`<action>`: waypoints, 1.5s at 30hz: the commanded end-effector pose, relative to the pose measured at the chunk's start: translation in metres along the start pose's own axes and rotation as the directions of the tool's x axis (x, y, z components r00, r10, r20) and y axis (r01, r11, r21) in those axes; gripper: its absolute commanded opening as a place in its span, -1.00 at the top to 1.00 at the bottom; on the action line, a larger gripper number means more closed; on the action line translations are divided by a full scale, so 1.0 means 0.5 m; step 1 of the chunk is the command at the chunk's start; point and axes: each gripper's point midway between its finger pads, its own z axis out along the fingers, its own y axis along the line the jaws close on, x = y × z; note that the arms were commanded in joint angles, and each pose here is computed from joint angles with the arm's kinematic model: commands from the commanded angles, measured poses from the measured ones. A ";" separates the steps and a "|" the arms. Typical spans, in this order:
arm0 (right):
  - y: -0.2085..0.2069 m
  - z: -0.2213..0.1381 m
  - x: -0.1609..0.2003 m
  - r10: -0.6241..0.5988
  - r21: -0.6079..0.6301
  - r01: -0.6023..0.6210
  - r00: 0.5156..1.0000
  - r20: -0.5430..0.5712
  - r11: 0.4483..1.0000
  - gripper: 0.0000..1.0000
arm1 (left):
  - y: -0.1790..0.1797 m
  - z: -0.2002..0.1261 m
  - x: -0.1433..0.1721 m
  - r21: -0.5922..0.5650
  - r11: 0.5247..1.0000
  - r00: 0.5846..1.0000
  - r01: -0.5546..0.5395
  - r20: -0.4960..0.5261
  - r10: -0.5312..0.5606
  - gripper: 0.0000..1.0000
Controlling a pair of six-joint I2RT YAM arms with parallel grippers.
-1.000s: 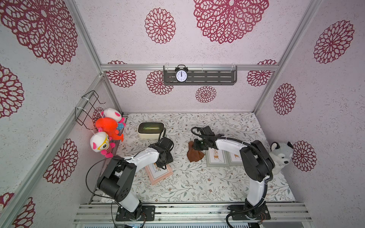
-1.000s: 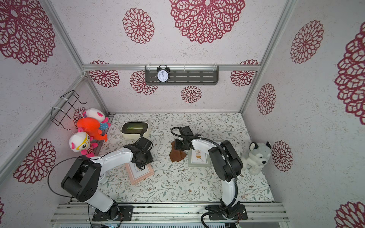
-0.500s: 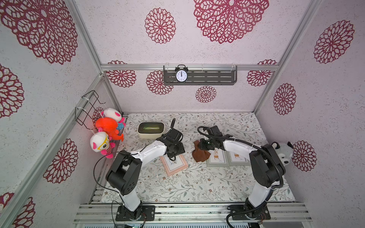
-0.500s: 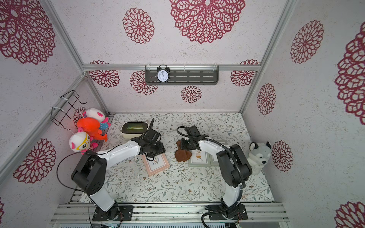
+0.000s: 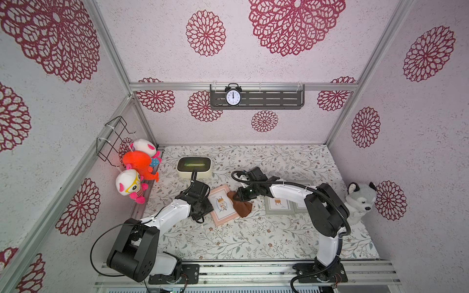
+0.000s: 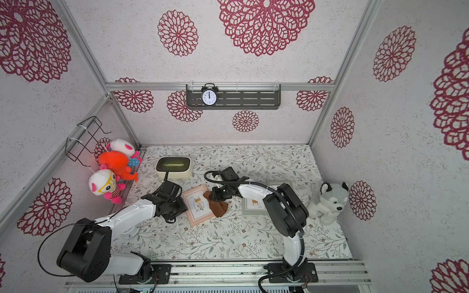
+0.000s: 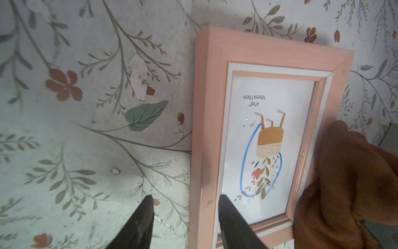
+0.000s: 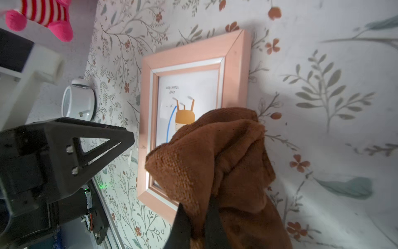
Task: Wipe the picture frame with a cloth
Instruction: Wipe the dirt from the picture frame.
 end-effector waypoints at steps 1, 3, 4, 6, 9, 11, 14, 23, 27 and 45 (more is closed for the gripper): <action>0.005 0.006 -0.003 -0.022 -0.002 0.022 1.000 -0.013 1.000 1.00 | -0.031 0.011 -0.020 0.059 0.998 1.000 0.005 0.021 -0.006 0.06; -0.002 0.014 0.005 -0.021 0.012 0.021 0.999 -0.026 1.000 1.00 | -0.016 0.018 -0.018 0.026 1.000 1.000 0.007 0.022 -0.007 0.11; -0.005 0.018 0.009 -0.023 0.018 0.024 0.999 -0.033 1.000 1.00 | -0.010 0.022 -0.016 0.014 1.000 1.000 0.005 0.020 -0.005 0.13; -0.009 0.024 0.019 -0.025 0.026 0.026 0.998 -0.049 0.999 1.00 | -0.001 0.029 -0.013 -0.002 1.000 1.000 0.006 0.017 -0.006 0.18; -0.022 0.031 0.033 -0.030 0.052 0.034 0.997 -0.070 0.998 1.00 | 0.001 0.041 -0.005 0.005 1.000 1.000 0.010 0.002 -0.010 0.26; -0.030 0.032 0.041 -0.031 0.066 0.036 0.996 -0.078 0.997 1.00 | 0.001 0.050 0.001 0.012 1.000 1.000 0.013 -0.010 -0.013 0.33; -0.034 0.031 0.053 -0.033 0.070 0.039 0.996 -0.084 0.997 1.00 | 0.002 0.060 0.005 0.012 1.000 1.000 0.014 -0.020 -0.014 0.36; -0.044 0.038 0.067 -0.042 0.104 0.053 0.994 -0.103 0.993 1.00 | -0.012 0.063 0.002 0.036 0.999 1.000 -0.007 -0.025 0.008 0.32; -0.057 0.041 0.065 -0.021 0.138 0.034 0.995 -0.101 0.990 1.00 | -0.038 0.037 -0.013 0.088 0.996 1.000 -0.026 0.007 0.026 0.25; -0.065 0.047 0.088 -0.026 0.167 0.050 0.989 -0.145 0.985 1.00 | 0.008 0.072 0.011 -0.012 1.000 0.999 -0.014 -0.043 0.014 0.61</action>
